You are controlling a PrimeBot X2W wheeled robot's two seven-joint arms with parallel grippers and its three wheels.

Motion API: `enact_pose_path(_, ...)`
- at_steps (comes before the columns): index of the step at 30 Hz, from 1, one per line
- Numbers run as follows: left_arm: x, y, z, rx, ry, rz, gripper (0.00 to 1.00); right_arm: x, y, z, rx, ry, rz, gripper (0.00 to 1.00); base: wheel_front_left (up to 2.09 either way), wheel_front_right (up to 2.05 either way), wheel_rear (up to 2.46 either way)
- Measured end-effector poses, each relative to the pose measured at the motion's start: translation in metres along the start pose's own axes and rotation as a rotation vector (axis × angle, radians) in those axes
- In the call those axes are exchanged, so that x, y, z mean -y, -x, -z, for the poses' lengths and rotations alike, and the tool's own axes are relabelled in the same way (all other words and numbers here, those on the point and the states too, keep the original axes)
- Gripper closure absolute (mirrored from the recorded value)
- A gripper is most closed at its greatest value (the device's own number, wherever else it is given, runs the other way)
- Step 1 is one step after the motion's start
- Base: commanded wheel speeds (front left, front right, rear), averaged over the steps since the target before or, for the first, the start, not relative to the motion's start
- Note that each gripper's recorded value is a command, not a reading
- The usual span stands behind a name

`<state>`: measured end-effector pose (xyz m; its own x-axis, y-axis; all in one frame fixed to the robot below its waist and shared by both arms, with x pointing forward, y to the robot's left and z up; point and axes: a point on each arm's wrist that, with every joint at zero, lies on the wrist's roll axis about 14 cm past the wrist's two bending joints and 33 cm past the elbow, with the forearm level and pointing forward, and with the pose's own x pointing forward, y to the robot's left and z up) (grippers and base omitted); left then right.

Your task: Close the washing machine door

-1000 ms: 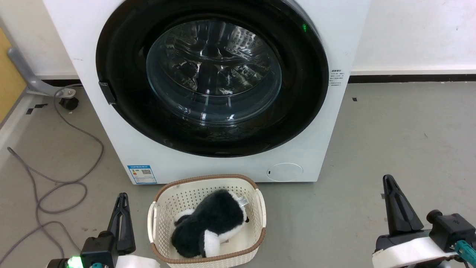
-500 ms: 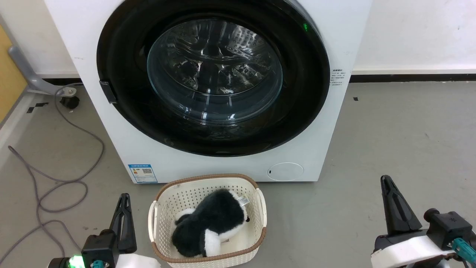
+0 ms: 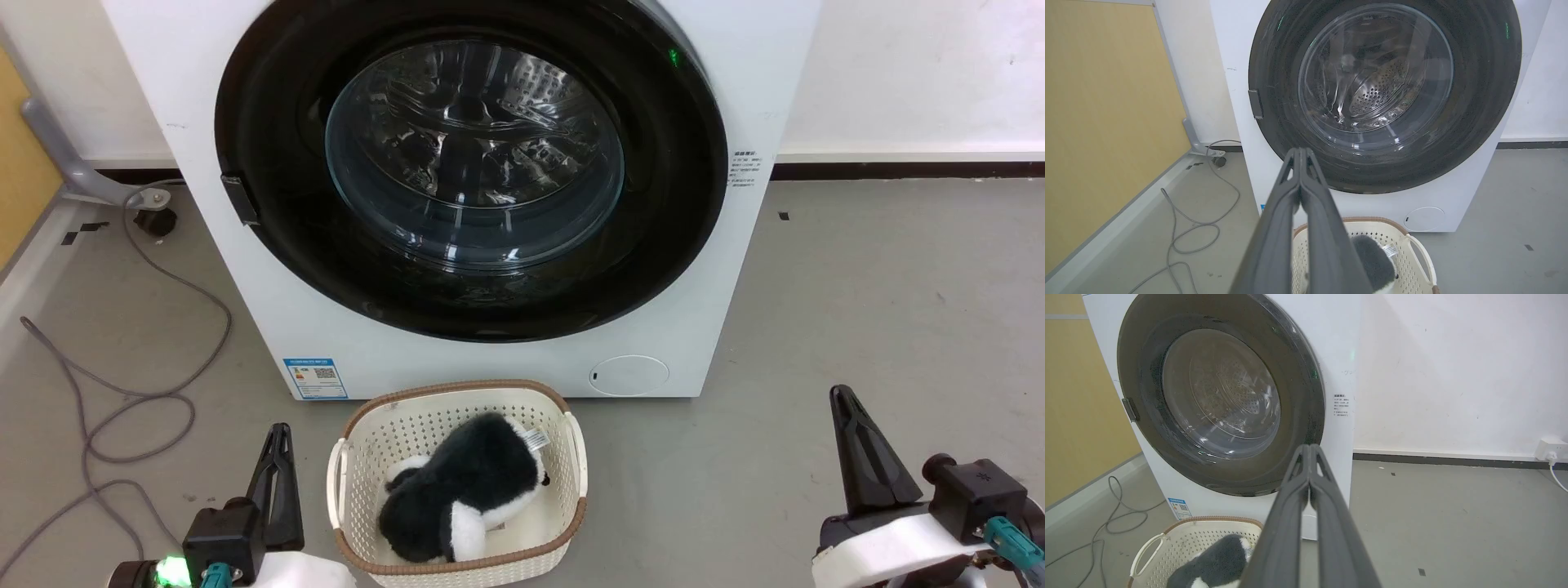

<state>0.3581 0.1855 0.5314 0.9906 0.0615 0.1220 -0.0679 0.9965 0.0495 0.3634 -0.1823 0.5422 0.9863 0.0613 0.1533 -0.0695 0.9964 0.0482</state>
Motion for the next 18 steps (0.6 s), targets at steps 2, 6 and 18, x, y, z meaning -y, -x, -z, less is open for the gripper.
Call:
enact_pose_path(2,0.0003,-0.0001,0.0005,-0.004,0.0,0.002,1.0,-0.0004,-0.0002,0.0004,-0.003,0.0,-0.001,1.0,0.0,0.0,0.0)
enact_pose_path(6,0.0009,-0.0012,0.0002,-0.007,0.002,0.007,1.0,-0.0012,-0.0007,0.0013,-0.011,0.003,-0.004,1.0,0.0,0.0,0.0)
enact_pose_path(18,0.0015,-0.0022,0.002,-0.026,0.004,0.013,1.0,-0.0037,-0.0022,0.0026,-0.027,0.01,-0.013,1.0,0.0,0.0,0.0)
